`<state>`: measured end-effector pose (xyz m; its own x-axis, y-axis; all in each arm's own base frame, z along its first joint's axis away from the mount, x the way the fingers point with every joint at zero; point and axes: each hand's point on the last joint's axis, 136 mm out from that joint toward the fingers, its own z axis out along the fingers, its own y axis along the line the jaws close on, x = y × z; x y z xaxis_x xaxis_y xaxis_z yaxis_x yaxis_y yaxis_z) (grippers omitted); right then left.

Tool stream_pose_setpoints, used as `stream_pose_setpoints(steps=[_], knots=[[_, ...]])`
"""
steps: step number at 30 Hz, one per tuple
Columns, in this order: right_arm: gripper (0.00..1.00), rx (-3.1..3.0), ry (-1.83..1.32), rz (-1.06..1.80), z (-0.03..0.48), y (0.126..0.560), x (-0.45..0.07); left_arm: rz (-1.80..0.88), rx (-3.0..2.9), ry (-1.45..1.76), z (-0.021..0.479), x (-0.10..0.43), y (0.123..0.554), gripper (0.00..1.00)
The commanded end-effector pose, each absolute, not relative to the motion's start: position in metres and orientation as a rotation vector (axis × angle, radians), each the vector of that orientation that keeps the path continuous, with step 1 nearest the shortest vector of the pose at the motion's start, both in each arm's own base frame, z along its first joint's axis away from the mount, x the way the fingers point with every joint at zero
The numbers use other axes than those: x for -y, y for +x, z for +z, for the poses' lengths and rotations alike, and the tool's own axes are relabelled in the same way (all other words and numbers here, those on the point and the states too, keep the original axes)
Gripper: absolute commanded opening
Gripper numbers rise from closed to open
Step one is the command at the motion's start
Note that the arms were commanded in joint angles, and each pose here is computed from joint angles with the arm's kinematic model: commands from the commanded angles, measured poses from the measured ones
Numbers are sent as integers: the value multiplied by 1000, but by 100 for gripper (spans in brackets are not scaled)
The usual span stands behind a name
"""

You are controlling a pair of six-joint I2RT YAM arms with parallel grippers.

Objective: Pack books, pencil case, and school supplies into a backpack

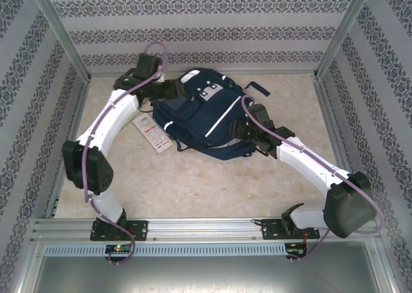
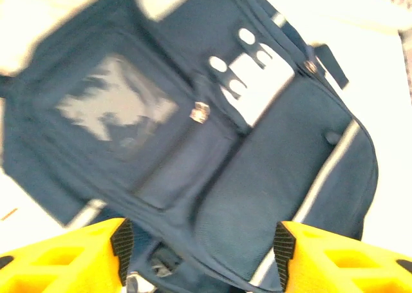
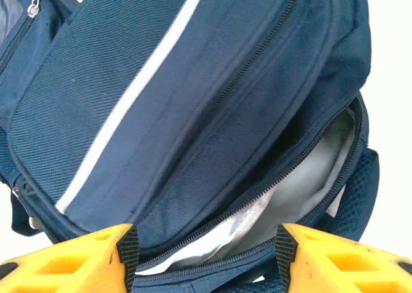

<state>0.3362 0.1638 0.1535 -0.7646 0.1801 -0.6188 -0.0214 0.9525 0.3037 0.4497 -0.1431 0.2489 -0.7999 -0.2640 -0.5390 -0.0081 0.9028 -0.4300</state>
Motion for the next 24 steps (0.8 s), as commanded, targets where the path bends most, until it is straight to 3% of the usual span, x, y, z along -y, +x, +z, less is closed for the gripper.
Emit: stream_pose_setpoints(steps=[1,9,17,19,24], knots=[[60,-2353,96,401,175,335,-172,-486,-2439,-345,234,88,450,58],[59,-2335,7,470,193,317,-207,-400,-2408,-690,179,-12,489,24],[63,-2350,-79,547,203,303,-247,-341,-2458,-832,120,-56,539,14],[74,-2352,-83,567,206,301,-253,-339,-2475,-862,104,-62,547,13],[85,-2348,-82,592,212,298,-255,-329,-2510,-933,72,-76,553,12]])
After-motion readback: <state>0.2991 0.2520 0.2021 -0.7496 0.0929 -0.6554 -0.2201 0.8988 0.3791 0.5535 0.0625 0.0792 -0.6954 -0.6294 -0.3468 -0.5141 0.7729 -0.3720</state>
